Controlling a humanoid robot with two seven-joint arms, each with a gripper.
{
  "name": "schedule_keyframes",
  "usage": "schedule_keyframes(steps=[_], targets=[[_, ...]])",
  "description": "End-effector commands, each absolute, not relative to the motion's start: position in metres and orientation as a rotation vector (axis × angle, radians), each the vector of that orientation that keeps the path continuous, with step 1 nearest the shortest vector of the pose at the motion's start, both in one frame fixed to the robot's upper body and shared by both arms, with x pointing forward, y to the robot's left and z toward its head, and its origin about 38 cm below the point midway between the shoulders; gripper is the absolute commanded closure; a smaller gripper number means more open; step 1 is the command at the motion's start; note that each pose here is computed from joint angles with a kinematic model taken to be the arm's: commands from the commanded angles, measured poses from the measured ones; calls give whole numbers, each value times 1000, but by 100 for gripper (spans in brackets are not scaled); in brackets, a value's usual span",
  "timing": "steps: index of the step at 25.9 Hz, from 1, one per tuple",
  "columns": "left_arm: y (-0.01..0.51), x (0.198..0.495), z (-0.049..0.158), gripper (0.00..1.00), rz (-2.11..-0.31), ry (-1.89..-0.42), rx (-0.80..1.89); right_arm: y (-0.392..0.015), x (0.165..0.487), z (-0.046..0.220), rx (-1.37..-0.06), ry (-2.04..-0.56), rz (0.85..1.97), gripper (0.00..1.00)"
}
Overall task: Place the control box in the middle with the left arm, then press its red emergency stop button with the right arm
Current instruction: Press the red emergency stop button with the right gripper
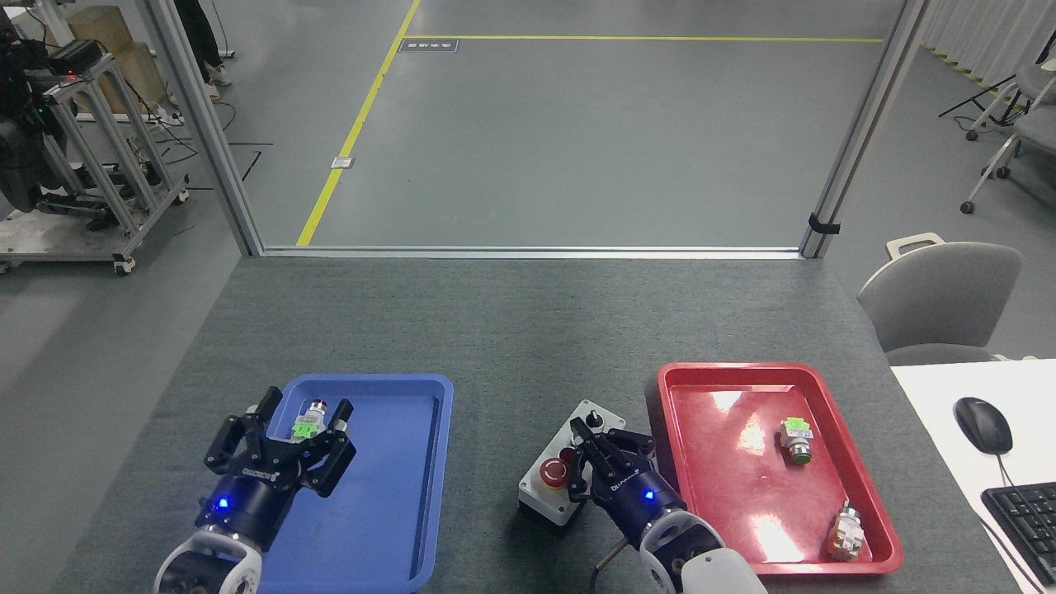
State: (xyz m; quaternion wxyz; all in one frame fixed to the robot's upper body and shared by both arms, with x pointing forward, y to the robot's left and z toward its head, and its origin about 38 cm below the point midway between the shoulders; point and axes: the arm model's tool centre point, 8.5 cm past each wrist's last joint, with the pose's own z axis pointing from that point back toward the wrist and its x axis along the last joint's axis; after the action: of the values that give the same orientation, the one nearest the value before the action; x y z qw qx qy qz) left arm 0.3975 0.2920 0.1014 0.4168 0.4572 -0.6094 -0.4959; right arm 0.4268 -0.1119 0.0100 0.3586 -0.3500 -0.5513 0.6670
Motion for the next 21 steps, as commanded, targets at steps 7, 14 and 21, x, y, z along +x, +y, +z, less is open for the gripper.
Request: schedule_keyframes(steps=[7, 14, 21], targets=[[328, 423, 115, 1, -1086, -1463, 1206, -99, 427, 14, -890, -1455, 1711, 100], [306, 426, 110, 1, -993, -1465, 1172, -82, 418, 5, -852, -1462, 1766, 100], [308, 424, 106, 1, -1005, -1452, 1172, -80, 408, -24, -779, -1384, 1817, 100]])
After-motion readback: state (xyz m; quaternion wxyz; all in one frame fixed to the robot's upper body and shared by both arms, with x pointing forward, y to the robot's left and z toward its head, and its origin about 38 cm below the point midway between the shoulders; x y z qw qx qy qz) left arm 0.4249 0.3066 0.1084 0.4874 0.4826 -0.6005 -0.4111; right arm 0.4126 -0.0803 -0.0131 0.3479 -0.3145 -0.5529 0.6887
